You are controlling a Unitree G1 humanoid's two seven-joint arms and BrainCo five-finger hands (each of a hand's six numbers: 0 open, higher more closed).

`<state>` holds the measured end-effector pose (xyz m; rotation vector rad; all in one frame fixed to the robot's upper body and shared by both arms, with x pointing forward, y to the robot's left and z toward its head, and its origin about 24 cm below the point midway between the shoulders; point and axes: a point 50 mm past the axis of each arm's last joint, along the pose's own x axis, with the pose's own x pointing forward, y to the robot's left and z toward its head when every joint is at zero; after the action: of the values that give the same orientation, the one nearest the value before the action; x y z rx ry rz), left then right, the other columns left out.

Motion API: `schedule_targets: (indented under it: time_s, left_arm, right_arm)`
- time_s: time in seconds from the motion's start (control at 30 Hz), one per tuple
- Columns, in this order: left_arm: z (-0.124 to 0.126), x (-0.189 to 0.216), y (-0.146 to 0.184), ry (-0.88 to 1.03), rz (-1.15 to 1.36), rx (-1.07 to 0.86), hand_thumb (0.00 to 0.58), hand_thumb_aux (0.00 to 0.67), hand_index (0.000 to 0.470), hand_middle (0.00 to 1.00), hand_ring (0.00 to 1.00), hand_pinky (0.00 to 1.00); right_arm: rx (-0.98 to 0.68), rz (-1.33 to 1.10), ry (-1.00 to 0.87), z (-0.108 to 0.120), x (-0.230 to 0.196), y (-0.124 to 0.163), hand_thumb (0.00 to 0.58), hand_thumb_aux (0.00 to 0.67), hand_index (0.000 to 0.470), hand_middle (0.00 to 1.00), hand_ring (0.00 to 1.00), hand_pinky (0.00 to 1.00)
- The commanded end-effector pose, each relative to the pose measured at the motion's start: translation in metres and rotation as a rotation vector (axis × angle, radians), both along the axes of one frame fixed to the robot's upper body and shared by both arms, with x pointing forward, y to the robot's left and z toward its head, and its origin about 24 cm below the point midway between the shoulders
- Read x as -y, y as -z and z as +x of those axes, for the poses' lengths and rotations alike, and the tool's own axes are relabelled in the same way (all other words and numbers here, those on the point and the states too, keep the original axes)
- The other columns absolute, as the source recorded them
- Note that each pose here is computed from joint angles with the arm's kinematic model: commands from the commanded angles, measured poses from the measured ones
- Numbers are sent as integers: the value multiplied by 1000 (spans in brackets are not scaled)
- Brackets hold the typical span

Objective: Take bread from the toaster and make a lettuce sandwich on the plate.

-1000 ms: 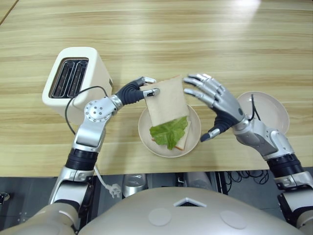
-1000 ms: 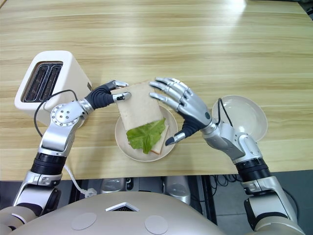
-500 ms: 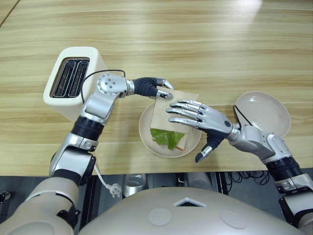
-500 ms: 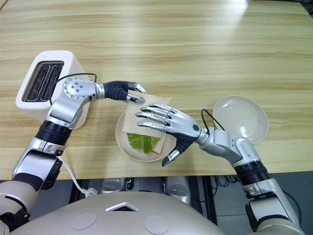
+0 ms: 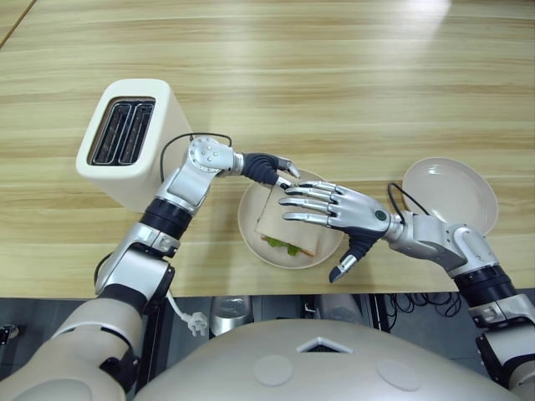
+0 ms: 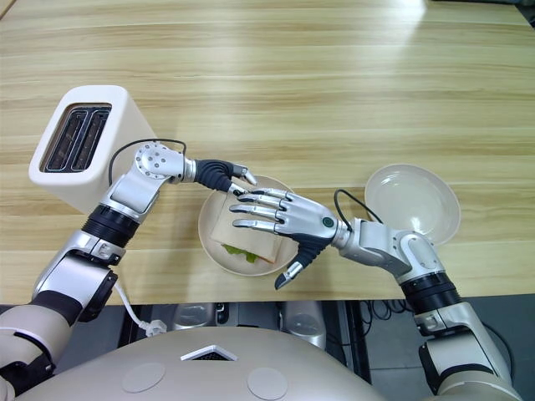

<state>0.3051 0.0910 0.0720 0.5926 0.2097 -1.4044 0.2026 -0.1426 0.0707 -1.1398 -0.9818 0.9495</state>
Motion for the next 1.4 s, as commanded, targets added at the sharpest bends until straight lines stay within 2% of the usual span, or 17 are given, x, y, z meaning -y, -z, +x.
schedule_targets:
  time_s: [0.03,0.57,0.8,1.23,1.27,1.3,1.33,1.37,1.4]
  left_arm:
    - [7,-2,-5,-29,-7,-7,580,670,460,1000,1000,1000]
    - [6,-1,8,-49,3,-36,580,670,460,1000,1000,1000]
    - [-6,-5,21,-11,31,-91,580,670,460,1000,1000,1000]
    - [-6,-2,30,-10,88,-62,580,667,458,1000,1000,1000]
    - [-5,-2,30,-20,94,-34,474,384,263,1000,1000,1000]
    - [-3,-1,30,-33,99,-3,0,0,0,1000,1000,1000]
    - [0,-1,29,-47,104,27,0,0,0,1000,1000,1000]
    - [2,-1,28,-60,107,54,0,0,0,729,729,729]
    - [4,-1,25,-69,101,84,0,0,0,729,729,729]
  right_arm:
    - [-16,-23,-18,-1,-2,3,0,0,0,0,0,0]
    - [-245,-235,-19,-7,1,37,0,0,0,0,0,0]
    - [-252,-265,-24,-3,-3,37,0,0,0,0,0,0]
    - [-267,-268,-33,-5,-10,40,0,0,0,0,0,0]
    - [-270,-270,-32,-5,-10,40,0,0,0,0,0,0]
    - [-276,-273,-31,-5,-10,41,0,0,0,0,0,0]
    - [-284,-273,-31,-5,-10,41,0,0,0,0,0,0]
    - [-294,-274,-29,-5,-10,42,0,0,0,0,0,0]
    - [-303,-279,-28,-6,-10,43,0,0,0,0,0,0]
